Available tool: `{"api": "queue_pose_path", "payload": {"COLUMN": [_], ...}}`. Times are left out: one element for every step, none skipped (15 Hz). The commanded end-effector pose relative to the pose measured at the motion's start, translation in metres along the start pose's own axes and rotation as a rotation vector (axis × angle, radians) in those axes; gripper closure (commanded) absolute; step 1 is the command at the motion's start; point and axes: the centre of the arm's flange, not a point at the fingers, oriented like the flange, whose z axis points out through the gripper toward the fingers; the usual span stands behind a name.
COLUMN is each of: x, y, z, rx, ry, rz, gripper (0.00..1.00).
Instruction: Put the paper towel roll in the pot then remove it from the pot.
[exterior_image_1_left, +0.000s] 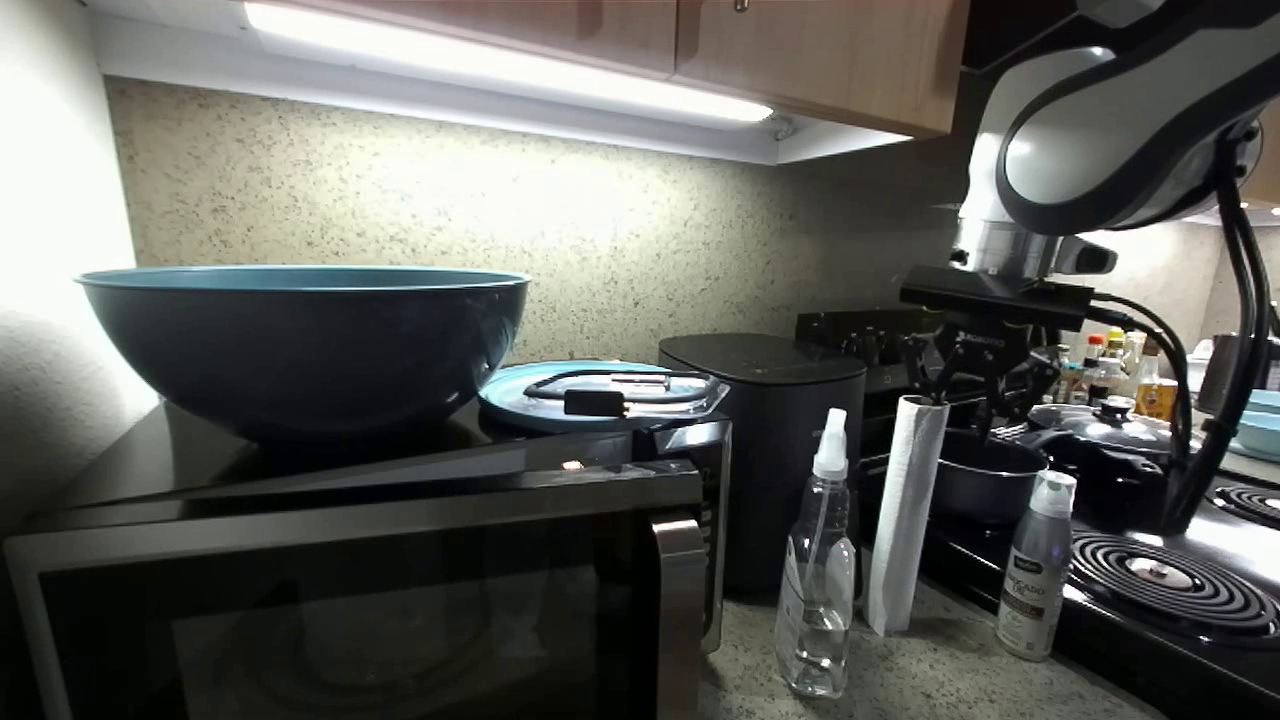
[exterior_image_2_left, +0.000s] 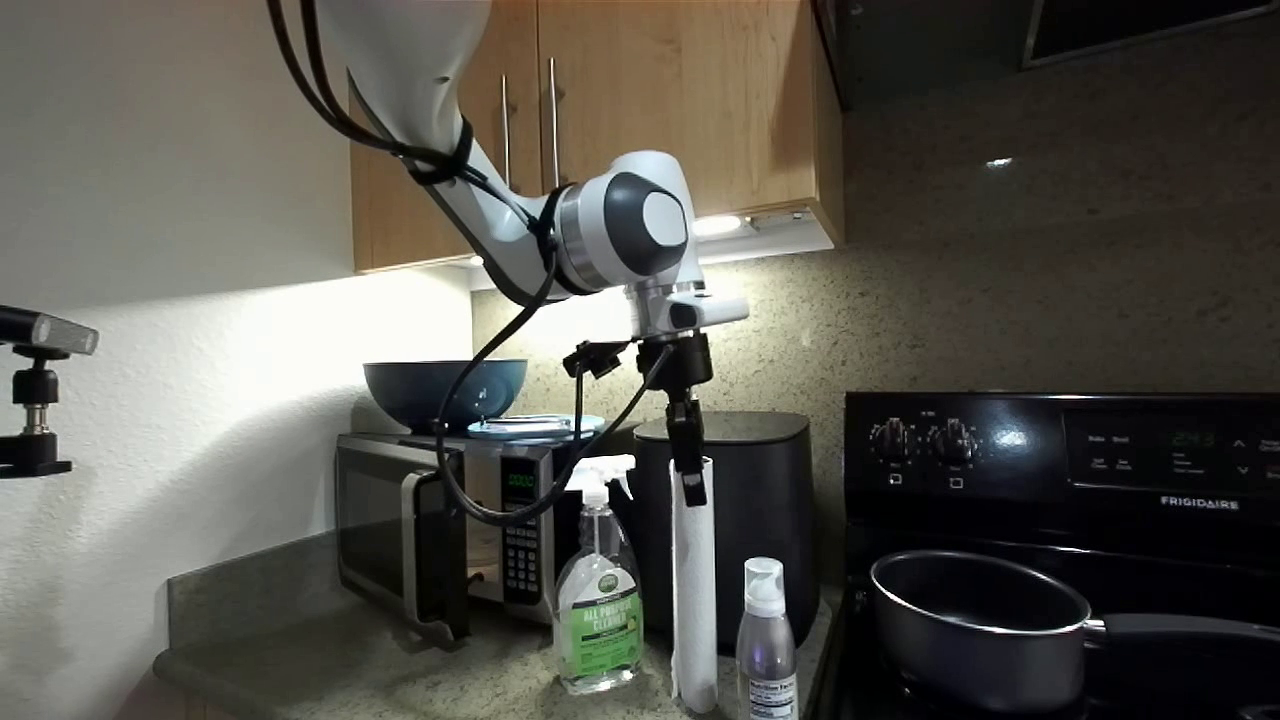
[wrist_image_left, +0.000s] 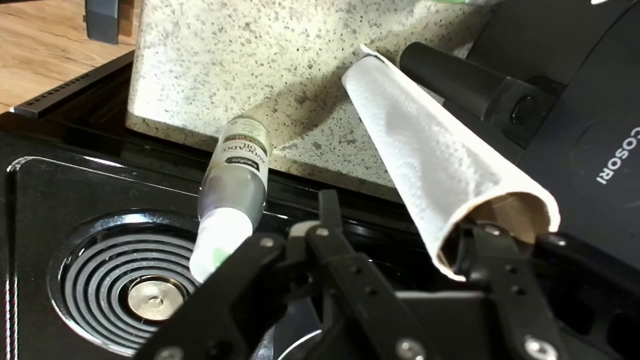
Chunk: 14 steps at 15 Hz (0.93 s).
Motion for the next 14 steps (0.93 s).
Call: {"api": "queue_pose_path", "payload": {"x": [0.0,0.0,-0.001,-0.001,-0.002,-0.002,-0.002,-0.002,-0.003,-0.003,-0.005,-0.006,-0.008,-0.009], "y": [-0.002,-0.002,-0.003,-0.004,-0.004,-0.005,-0.005,-0.006,-0.006,-0.007,-0.006,-0.006,-0.005,-0.004], "z": [-0.004,-0.005,-0.007,-0.007,-0.008,-0.009,-0.011,-0.013,-0.017,-0.021,-0.03,-0.036,-0.046,-0.053], "rx": [0.03,0.037,0.043,0.048,0.053,0.059,0.07,0.079,0.099,0.12,0.157,0.18,0.201,0.221], "ry": [0.011,0.017,0.022,0.026,0.031,0.036,0.048,0.06,0.088,0.111,0.149,0.174,0.205,0.227], "rz": [-0.004,-0.006,-0.009,-0.01,-0.012,-0.014,-0.017,-0.02,-0.021,-0.024,-0.027,-0.03,-0.03,-0.032], "gripper": [0.8,0.85,0.93,0.98,1.0,1.0,1.0,1.0,1.0,1.0,1.0,1.0,1.0,1.0]}}
